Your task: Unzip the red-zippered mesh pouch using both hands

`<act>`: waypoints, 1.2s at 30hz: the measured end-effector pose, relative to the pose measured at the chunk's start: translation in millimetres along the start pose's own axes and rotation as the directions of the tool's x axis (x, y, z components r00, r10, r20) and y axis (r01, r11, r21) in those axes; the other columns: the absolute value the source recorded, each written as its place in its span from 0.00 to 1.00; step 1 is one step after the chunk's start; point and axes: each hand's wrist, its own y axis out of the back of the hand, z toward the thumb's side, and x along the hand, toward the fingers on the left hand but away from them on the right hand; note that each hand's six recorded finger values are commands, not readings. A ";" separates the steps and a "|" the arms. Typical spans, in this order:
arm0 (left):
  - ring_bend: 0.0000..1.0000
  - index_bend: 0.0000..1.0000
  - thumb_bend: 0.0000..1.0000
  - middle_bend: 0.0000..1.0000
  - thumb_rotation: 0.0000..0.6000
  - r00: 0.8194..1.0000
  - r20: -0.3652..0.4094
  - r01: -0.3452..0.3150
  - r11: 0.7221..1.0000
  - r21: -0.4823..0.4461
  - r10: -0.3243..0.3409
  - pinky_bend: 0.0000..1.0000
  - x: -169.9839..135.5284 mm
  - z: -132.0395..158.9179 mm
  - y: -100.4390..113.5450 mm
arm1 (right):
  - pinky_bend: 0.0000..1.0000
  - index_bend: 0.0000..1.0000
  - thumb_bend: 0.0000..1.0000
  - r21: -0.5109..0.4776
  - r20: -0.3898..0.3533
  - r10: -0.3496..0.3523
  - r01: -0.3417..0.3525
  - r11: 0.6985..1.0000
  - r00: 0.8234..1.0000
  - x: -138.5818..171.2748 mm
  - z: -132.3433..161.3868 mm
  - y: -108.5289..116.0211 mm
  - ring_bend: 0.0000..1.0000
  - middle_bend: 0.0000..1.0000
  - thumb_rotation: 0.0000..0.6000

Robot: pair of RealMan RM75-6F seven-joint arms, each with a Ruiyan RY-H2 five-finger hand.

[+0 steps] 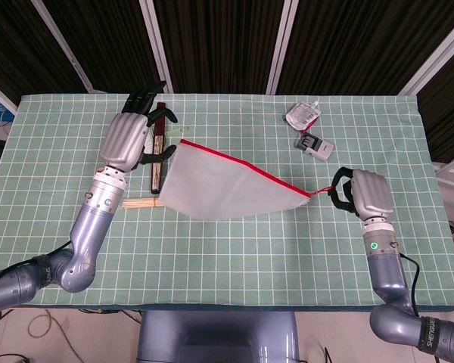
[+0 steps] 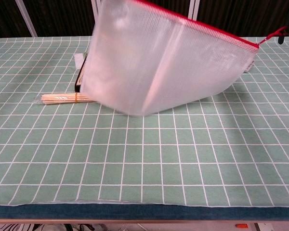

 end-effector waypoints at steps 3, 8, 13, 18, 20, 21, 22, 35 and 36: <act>0.00 0.22 0.11 0.00 1.00 1.000 -0.018 0.005 1.000 -0.002 -0.005 0.00 -2.7 -5.7 2.1 | 0.49 0.04 0.25 -0.001 0.007 0.004 -0.004 1.000 1.000 0.4 -0.7 -0.3 0.46 0.44 1.00; 0.00 0.21 0.11 0.00 1.00 0.999 -0.040 0.003 1.000 -0.003 -0.004 0.00 -9.5 -15.5 7.8 | 0.41 0.00 0.22 -0.006 0.014 0.007 -0.007 1.000 1.000 2.3 -1.4 0.5 0.36 0.35 1.00; 0.00 0.21 0.11 0.00 1.00 0.998 -0.056 0.005 1.000 0.002 -0.005 0.00 -23.3 -25.8 13.3 | 0.34 0.00 0.20 0.001 0.021 0.014 -0.014 1.000 1.000 6.0 -6.3 0.5 0.29 0.29 1.00; 0.00 0.20 0.11 0.00 1.00 0.997 -0.079 0.021 0.999 0.027 -0.018 0.00 -51.5 -41.7 19.5 | 0.27 0.00 0.19 0.018 0.027 0.026 -0.027 0.999 0.999 12.8 -16.3 1.5 0.17 0.19 1.00; 0.00 0.18 0.11 0.00 1.00 0.996 -0.091 0.025 0.999 0.045 -0.020 0.00 -67.6 -50.8 22.8 | 0.27 0.00 0.18 0.030 0.025 0.034 -0.035 0.999 0.999 17.3 -21.5 1.4 0.15 0.15 1.00; 0.00 0.17 0.11 0.00 1.00 0.995 -0.097 0.027 0.998 0.054 -0.022 0.00 -75.3 -55.2 24.0 | 0.27 0.00 0.17 0.038 0.024 0.037 -0.038 0.999 0.999 19.5 -24.0 1.4 0.13 0.13 1.00; 0.00 0.16 0.11 0.00 1.00 0.994 -0.105 0.031 0.997 0.064 -0.024 0.00 -83.4 -60.3 25.0 | 0.26 0.00 0.16 0.049 0.023 0.041 -0.042 0.998 0.999 22.0 -27.0 1.2 0.12 0.11 1.00; 0.00 0.00 0.09 0.00 1.00 0.931 -0.361 0.174 0.933 0.316 -0.051 0.00 -264.5 -179.7 41.4 | 0.21 0.00 0.08 0.233 -0.004 0.003 -0.002 0.973 1.000 89.8 -108.9 7.6 0.00 0.00 1.00; 0.00 0.00 0.09 0.00 1.00 0.927 -0.373 0.179 0.926 0.333 -0.045 0.00 -275.6 -186.0 43.8 | 0.21 0.00 0.08 0.238 0.001 -0.007 0.007 0.971 1.000 95.6 -116.9 9.6 0.00 0.00 1.00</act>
